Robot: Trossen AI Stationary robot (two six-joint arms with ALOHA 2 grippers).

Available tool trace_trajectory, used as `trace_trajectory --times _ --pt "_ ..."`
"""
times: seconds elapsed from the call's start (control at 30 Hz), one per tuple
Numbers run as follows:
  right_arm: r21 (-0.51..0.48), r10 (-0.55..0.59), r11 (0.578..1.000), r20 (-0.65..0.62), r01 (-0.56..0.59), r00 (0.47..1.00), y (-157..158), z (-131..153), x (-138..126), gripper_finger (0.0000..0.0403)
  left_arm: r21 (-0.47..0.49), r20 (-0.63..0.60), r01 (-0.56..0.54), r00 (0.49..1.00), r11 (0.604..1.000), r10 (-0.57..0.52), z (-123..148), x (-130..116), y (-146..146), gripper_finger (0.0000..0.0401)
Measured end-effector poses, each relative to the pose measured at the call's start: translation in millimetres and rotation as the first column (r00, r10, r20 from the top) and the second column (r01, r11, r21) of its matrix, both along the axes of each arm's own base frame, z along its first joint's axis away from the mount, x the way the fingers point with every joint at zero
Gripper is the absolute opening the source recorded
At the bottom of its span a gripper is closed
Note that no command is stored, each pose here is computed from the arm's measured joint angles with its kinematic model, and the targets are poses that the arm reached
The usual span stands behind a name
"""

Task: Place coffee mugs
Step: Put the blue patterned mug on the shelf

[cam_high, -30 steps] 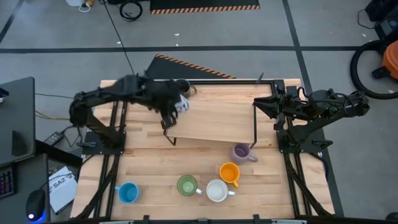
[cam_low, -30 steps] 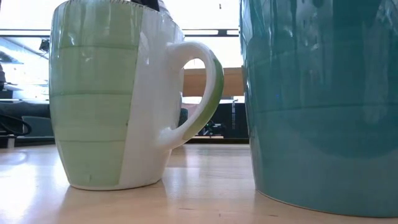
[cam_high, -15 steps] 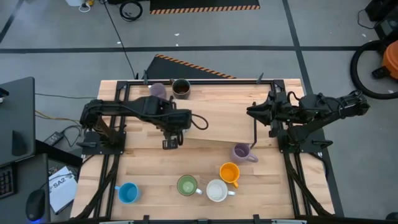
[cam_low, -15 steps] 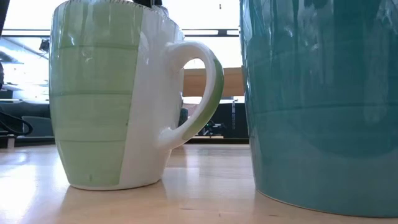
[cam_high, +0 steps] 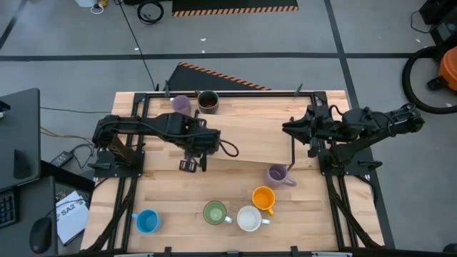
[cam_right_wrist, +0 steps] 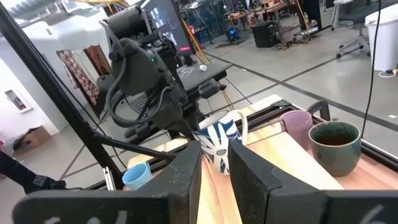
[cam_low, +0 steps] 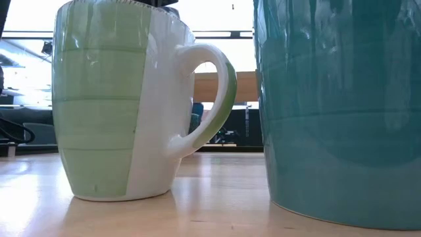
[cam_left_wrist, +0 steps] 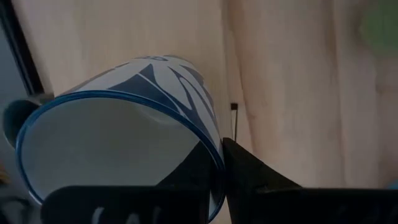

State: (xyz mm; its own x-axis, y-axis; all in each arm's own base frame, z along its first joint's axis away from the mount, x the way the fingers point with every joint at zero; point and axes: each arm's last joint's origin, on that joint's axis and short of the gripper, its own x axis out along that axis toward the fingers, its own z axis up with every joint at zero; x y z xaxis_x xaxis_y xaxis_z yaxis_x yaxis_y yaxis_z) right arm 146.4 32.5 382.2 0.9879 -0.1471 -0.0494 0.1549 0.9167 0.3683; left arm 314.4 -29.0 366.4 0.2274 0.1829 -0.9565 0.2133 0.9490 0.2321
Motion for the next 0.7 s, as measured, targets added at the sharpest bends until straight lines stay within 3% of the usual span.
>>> trace_trajectory --times 0.17,0.37,0.7 --pt "0.002 0.004 1.000 0.024 -0.004 1.000 0.1 2.4 0.1 0.0086 0.061 -0.044 0.203 0.979 0.977 -0.201 0.1 -0.1 -1.7 0.0030" --pt "0.002 0.008 1.000 0.029 -0.008 1.000 0.4 3.0 0.1 0.0086 0.099 -0.089 0.354 0.934 0.930 -0.346 0.2 0.1 -0.1 0.0030" --pt "0.000 0.009 1.000 0.029 -0.009 1.000 0.5 3.1 0.0 0.0086 0.089 -0.103 0.388 0.920 0.917 -0.379 -1.7 1.8 1.2 0.0030"
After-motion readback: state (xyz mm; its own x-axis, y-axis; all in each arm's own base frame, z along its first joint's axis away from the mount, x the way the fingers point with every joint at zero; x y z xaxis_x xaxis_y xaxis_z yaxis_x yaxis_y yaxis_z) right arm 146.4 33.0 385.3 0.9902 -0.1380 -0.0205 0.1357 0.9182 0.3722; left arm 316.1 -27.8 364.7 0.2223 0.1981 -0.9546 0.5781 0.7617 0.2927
